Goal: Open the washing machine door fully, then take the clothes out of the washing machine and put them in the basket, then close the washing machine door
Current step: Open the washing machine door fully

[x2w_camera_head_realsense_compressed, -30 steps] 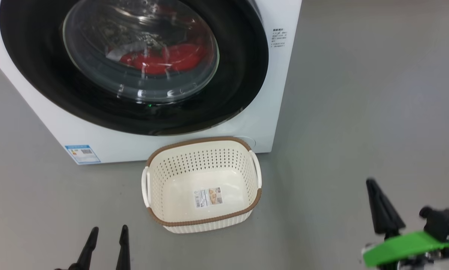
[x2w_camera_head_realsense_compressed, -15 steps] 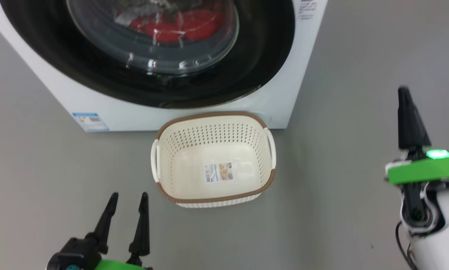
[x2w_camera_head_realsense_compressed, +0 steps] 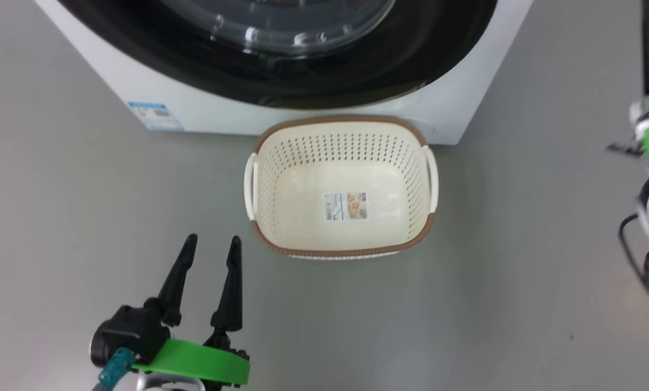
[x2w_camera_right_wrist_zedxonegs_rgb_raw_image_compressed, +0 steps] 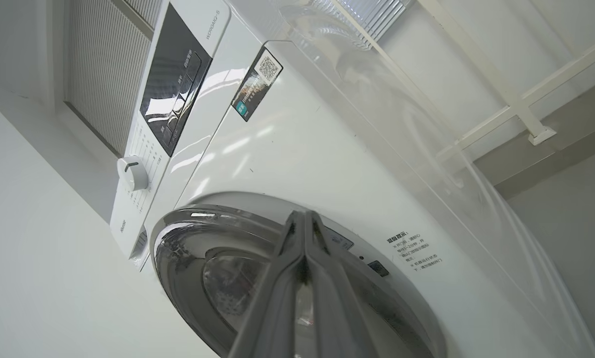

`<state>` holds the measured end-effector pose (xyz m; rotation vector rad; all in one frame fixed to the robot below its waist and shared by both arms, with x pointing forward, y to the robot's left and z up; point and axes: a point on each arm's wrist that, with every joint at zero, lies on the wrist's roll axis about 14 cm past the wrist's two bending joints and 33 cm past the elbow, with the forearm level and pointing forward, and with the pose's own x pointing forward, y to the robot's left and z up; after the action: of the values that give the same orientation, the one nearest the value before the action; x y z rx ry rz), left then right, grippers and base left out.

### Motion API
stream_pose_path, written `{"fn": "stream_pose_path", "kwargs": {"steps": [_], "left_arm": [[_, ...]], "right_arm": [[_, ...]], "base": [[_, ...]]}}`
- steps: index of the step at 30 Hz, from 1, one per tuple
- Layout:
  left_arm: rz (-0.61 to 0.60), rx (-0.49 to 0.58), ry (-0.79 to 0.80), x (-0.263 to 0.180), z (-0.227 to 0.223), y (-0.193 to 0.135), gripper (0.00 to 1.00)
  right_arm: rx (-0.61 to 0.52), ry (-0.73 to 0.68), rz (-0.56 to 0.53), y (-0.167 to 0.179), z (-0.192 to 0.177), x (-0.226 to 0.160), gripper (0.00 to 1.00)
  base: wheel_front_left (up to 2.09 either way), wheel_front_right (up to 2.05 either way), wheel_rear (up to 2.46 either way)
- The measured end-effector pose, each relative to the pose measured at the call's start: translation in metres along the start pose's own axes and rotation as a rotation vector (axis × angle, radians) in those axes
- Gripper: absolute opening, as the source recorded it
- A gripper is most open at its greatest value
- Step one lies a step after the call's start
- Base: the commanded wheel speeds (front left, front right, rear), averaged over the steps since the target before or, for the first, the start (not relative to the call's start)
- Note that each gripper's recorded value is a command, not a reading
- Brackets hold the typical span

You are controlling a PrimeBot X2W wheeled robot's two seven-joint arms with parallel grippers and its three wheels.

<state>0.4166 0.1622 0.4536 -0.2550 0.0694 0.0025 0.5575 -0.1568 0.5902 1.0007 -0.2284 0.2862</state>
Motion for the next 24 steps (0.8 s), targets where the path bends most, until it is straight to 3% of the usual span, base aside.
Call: {"fn": "stream_pose_path", "kwargs": {"steps": [3, 6, 17, 24], "left_arm": [[0.012, 0.002, 0.006, 0.006, -0.003, 0.003, 1.00], [0.019, 0.003, 0.014, 0.011, -0.007, 0.005, 1.00], [0.027, 0.012, 0.040, 0.024, -0.018, 0.010, 1.00], [0.032, 0.016, 0.063, 0.027, -0.027, 0.011, 1.00]], "right_arm": [[0.054, 0.031, 0.011, -0.003, -0.005, 0.017, 0.00], [0.187, 0.037, -0.012, -0.012, -0.007, 0.032, 0.00], [0.234, 0.190, -0.022, -0.037, -0.036, 0.065, 0.00], [0.340, 0.335, -0.031, -0.047, -0.066, 0.076, 0.00]], "base": [[0.00, 0.00, 0.00], [0.00, 0.00, 0.00], [0.00, 0.00, 0.00], [0.00, 0.00, 0.00]]}}
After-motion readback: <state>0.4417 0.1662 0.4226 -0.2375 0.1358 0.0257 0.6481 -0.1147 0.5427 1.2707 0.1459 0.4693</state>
